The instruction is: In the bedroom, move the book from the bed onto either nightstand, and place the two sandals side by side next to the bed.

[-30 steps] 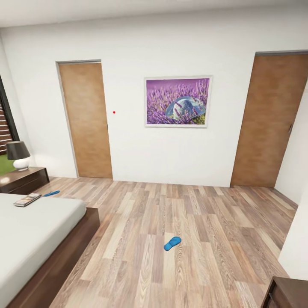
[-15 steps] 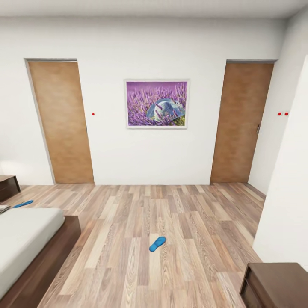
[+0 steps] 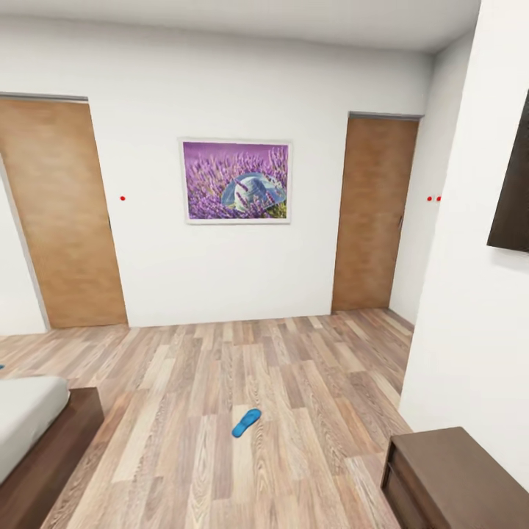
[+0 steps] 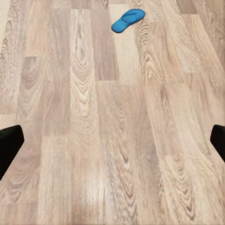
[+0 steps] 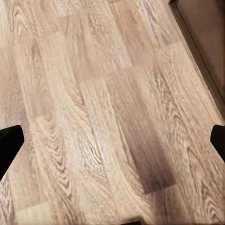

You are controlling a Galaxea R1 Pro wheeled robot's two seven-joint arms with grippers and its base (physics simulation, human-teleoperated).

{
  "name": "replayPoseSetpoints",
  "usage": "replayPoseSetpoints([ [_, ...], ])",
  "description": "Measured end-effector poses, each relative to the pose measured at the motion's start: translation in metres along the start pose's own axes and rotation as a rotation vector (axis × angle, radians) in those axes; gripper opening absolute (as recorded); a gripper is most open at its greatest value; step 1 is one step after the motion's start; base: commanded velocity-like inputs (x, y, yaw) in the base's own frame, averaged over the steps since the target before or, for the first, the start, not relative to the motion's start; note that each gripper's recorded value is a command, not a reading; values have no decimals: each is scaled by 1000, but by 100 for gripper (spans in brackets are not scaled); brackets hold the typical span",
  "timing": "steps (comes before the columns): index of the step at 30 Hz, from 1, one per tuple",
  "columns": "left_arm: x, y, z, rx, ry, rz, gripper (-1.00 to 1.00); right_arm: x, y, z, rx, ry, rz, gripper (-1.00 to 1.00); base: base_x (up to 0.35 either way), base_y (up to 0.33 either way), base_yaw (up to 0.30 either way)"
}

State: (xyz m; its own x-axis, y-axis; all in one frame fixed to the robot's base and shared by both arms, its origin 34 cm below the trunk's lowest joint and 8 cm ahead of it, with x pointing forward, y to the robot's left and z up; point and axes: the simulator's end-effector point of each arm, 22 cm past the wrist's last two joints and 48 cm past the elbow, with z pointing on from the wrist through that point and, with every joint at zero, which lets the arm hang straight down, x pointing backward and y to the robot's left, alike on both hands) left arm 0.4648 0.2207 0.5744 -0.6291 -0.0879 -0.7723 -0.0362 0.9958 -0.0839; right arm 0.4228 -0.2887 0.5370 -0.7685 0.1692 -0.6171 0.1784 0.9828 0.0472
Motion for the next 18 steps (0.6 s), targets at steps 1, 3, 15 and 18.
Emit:
replayPoseSetpoints([
  [1, 0, 0, 0, 0, 0, 0, 100, 0, 0, 0, 0, 0, 0, 100, 0, 0, -75],
  [3, 0, 0, 0, 0, -1, 0, 100, 0, 0, 0, -1, -1, 0, 100, 0, 0, -34],
  [15, 4, 1, 0, -1, 9, 0, 100, 4, 0, 0, 0, 9, -1, 100, 0, 0, -4],
  [18, 6, 1, 0, -2, 14, 0, 100, 6, 0, 1, 2, 14, -1, 100, 0, 0, 0],
])
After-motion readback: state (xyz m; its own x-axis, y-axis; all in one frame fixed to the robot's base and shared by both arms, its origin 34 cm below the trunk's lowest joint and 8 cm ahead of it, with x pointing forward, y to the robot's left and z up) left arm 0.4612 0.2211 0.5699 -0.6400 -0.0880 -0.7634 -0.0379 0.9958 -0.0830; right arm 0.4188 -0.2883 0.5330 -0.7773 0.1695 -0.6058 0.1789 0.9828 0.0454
